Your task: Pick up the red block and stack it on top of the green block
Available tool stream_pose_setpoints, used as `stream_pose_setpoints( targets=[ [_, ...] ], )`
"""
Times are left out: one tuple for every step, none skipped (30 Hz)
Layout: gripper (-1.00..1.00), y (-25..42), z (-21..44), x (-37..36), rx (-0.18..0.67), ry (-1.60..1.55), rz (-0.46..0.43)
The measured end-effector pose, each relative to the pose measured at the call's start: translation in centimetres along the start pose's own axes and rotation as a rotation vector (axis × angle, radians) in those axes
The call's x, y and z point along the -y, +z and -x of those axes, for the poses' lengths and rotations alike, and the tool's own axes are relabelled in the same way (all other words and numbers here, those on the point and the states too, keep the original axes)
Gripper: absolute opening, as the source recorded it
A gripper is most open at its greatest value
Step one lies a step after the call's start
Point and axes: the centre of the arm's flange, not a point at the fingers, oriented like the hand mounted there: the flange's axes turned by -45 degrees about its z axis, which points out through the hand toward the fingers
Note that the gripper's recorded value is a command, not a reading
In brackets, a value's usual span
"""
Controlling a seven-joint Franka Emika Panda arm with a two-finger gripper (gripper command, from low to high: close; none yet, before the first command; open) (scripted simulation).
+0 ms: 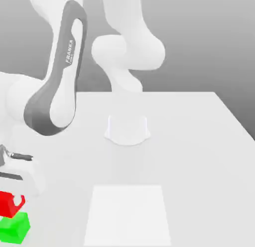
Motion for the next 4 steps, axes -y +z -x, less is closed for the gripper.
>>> stream_pose_setpoints(
  targets=[
    [1.00,0.00,0.00,0.00,0.000,0.000,0.000],
    [1.00,0.00,0.00,0.00,0.000,0.000,0.000],
    [1.00,0.00,0.00,0.00,0.000,0.000,0.000],
    [1.00,0.00,0.00,0.00,0.000,0.000,0.000]
  ],
)
